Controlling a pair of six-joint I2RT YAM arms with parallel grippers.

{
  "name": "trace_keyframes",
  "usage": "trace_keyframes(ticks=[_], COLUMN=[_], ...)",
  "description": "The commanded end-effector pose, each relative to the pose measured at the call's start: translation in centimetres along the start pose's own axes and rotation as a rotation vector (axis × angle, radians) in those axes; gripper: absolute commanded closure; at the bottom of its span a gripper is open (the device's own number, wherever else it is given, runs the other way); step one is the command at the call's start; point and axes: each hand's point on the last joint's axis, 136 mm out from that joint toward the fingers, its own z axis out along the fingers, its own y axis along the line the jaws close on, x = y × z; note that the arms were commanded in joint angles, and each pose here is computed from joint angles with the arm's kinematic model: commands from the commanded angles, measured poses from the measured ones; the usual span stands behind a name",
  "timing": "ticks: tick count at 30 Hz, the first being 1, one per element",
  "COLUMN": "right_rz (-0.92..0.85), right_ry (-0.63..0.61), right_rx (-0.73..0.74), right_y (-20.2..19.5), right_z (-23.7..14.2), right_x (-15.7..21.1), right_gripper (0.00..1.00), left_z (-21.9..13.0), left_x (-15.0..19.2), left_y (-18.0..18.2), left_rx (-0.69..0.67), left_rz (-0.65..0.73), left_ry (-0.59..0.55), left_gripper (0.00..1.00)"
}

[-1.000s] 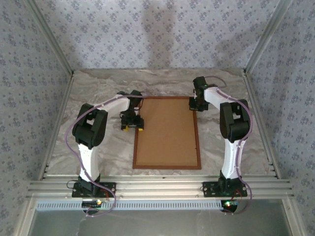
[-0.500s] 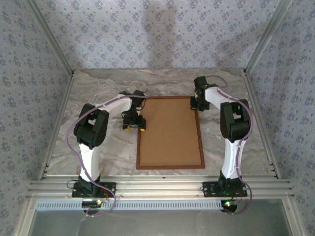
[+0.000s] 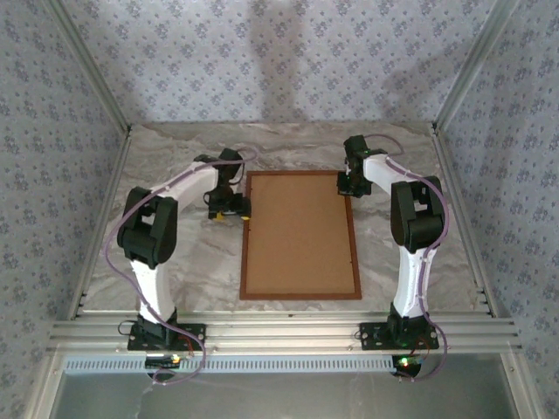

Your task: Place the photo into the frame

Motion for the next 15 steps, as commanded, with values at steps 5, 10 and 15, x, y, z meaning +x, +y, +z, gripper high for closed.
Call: trace_keyframes(ticks=[5,10,15], right_rz=[0.021,0.056,0.066], right_ry=[0.069,0.06,0.049], right_rx=[0.01,-0.011,-0.022], right_y=[-0.2,0.2,1.2], right_z=[0.9,1.0,1.1], right_x=[1.7,1.4,1.3], right_gripper=[0.88,0.89,0.9], left_z=[-1.2,-0.4,0.2], left_x=[1.7,4.7,7.9], left_y=[0.6,1.2,1.2], left_rx=[0.033,0.044,0.058], left_rz=[-0.024,-0.051,-0.064], left_ry=[-0.002,0.054,0.11], left_gripper=[0.26,0.26,0.26])
